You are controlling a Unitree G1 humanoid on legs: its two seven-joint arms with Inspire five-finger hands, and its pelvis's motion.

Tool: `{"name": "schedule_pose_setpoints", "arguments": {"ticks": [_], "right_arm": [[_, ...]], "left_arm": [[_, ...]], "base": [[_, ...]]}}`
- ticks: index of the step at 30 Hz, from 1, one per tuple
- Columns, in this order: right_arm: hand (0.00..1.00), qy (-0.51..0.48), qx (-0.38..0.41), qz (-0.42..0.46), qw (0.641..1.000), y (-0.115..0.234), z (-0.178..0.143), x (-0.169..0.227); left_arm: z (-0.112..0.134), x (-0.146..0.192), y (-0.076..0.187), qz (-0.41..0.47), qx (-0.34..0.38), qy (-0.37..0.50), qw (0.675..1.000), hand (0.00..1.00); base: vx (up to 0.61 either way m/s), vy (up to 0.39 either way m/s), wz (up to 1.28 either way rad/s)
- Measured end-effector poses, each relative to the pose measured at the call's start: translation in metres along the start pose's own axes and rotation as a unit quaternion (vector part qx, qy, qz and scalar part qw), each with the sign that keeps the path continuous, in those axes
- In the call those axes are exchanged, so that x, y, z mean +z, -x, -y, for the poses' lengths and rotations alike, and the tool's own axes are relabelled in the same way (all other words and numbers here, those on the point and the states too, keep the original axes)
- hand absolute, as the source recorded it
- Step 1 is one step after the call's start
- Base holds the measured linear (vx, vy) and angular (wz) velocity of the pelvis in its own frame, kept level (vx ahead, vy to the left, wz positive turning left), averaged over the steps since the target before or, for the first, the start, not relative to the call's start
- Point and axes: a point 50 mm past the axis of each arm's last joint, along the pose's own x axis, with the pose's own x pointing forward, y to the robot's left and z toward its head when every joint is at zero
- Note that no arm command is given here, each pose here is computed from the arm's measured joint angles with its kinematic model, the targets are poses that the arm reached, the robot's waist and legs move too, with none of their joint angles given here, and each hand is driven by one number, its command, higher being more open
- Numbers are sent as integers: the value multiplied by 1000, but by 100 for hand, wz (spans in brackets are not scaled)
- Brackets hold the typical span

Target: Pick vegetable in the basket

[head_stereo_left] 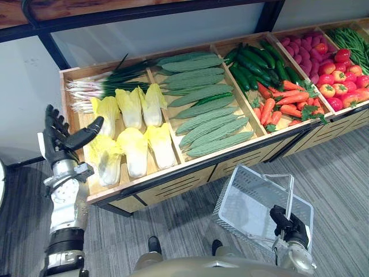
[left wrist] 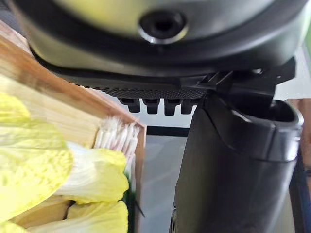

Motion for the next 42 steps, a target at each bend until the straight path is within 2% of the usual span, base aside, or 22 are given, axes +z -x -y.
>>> {"name": "schedule_pose_setpoints", "arguments": {"ticks": [8, 16, 32, 42], "right_arm": [[0, 0, -4, 1, 1000, -1, -1, 1], [0, 4, 4, 3, 1000, -1, -7, 2], [0, 13, 20, -4, 1000, 3, -18, -4], [0, 20, 23, -11, 999, 2, -21, -7]], "left_arm": [[-6, -21, 5, -43, 21, -27, 999, 100], [-9, -27, 7, -56, 26, -34, 997, 100], [-15, -71, 34, -153, 36, -54, 986, 100], [-16, -76, 37, -152, 35, -52, 986, 100]], "base": [[-9, 2, -1], [4, 1, 4], [0, 0, 0], [0, 0, 0]]}}
